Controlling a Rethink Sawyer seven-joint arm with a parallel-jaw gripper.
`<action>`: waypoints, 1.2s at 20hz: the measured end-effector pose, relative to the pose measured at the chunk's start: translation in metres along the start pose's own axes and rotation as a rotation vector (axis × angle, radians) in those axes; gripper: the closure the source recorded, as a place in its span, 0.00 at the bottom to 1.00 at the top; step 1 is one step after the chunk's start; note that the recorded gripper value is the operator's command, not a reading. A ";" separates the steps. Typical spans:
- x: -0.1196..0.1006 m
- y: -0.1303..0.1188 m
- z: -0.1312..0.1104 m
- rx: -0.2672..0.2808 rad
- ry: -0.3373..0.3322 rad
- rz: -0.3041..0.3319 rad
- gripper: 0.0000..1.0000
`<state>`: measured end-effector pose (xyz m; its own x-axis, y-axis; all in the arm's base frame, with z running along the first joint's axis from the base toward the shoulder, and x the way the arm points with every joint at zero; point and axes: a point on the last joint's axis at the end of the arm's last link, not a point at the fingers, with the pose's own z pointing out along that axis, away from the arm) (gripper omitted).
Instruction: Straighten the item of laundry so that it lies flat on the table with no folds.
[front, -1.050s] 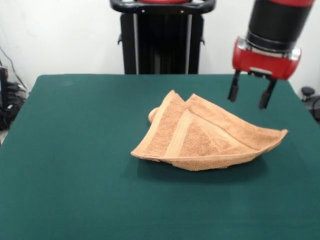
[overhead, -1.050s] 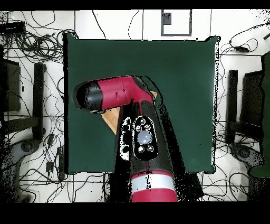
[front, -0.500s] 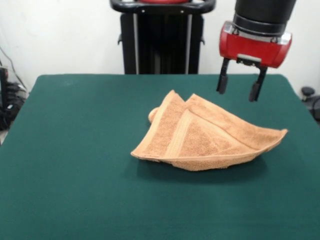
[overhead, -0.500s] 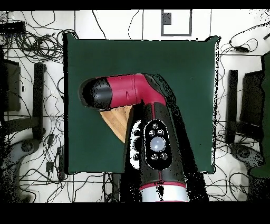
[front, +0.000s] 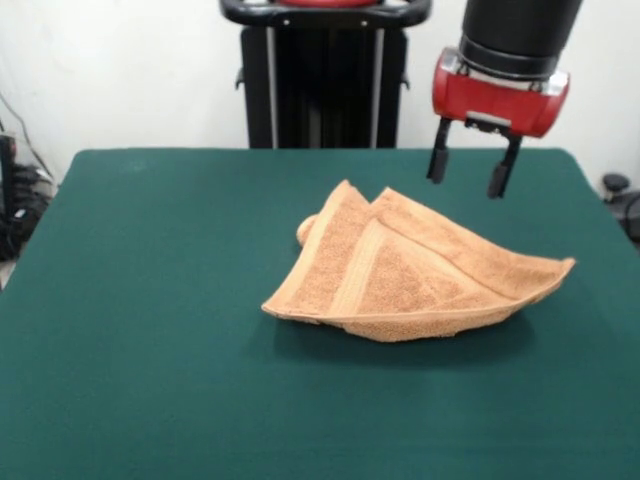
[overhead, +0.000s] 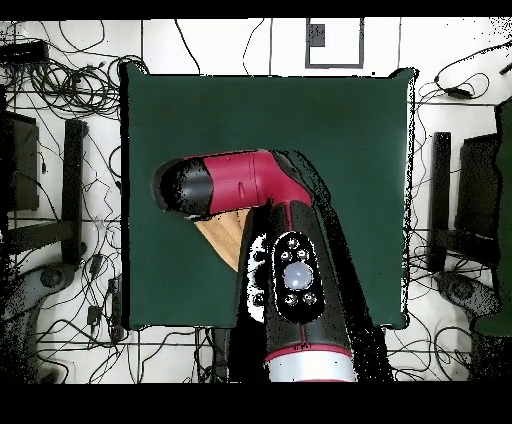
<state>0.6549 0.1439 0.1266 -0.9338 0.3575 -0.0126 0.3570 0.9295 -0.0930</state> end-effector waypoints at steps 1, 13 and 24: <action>0.002 -0.002 0.002 0.003 0.005 0.000 0.00; 0.006 -0.062 0.028 0.043 0.066 0.045 0.00; 0.003 -0.087 0.036 0.076 0.061 0.037 0.00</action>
<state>0.6200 0.0606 0.0984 -0.9163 0.3982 0.0434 0.3861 0.9069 -0.1688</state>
